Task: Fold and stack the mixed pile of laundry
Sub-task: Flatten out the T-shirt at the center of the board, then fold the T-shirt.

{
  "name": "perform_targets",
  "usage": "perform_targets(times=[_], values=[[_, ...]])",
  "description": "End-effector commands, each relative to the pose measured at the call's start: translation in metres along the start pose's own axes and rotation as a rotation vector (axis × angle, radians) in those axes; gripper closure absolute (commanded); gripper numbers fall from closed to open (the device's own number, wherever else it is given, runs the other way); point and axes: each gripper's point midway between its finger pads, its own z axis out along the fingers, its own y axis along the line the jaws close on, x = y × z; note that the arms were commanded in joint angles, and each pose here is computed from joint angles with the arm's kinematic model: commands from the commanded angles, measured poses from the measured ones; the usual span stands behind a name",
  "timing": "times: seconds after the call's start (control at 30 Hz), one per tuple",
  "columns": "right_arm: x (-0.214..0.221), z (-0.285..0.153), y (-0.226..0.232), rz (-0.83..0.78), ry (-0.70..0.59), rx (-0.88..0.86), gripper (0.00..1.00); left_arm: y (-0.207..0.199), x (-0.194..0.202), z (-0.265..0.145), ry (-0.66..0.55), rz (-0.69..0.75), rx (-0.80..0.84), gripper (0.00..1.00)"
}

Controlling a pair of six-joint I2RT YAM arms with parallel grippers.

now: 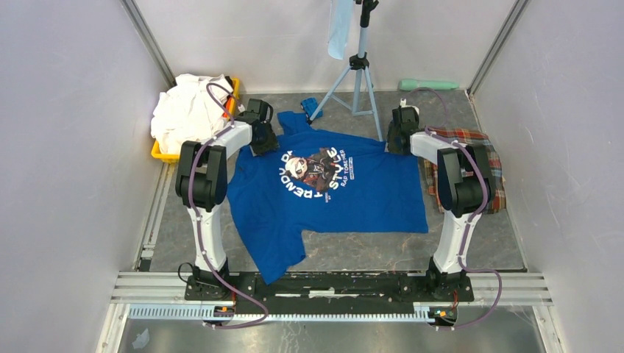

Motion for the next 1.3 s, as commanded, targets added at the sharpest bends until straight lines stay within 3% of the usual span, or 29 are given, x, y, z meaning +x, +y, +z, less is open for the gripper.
perform_targets(times=[0.0,0.1,0.2,0.27,0.3,0.43,0.6,0.73,0.8,1.1,1.27], values=[[-0.017,-0.012,-0.006,-0.015,-0.013,0.006,0.5,0.002,0.0,0.001,0.017,0.022,0.02,0.42],[-0.031,-0.036,-0.005,-0.008,-0.053,-0.02,0.48,-0.002,-0.01,-0.03,-0.034,0.024,0.036,0.34],[-0.043,-0.065,-0.001,-0.01,-0.096,-0.068,0.42,0.007,-0.015,-0.07,-0.104,0.049,-0.037,0.17],[-0.043,-0.085,-0.002,-0.016,-0.111,-0.08,0.37,0.016,-0.011,-0.099,-0.141,0.044,-0.094,0.01],[-0.039,-0.093,-0.002,-0.017,-0.11,-0.089,0.35,0.023,-0.007,-0.116,-0.165,0.036,-0.116,0.0],[-0.015,-0.131,0.004,-0.017,-0.126,-0.175,0.32,0.051,0.027,-0.16,-0.233,-0.034,-0.141,0.0],[0.036,-0.169,0.018,-0.03,-0.148,-0.29,0.32,0.074,0.096,-0.188,-0.155,-0.059,-0.067,0.02],[0.076,-0.184,0.025,-0.046,-0.137,-0.351,0.32,0.079,0.14,-0.215,-0.126,-0.068,-0.013,0.23],[0.093,-0.187,0.026,-0.053,-0.127,-0.371,0.31,0.081,0.161,-0.224,-0.093,-0.059,-0.015,0.25],[0.124,-0.192,0.018,-0.07,-0.111,-0.389,0.31,0.087,0.272,-0.231,0.104,0.065,-0.049,0.28],[0.128,-0.192,0.015,-0.091,-0.108,-0.383,0.31,0.094,0.306,-0.228,0.149,0.152,-0.127,0.29]])
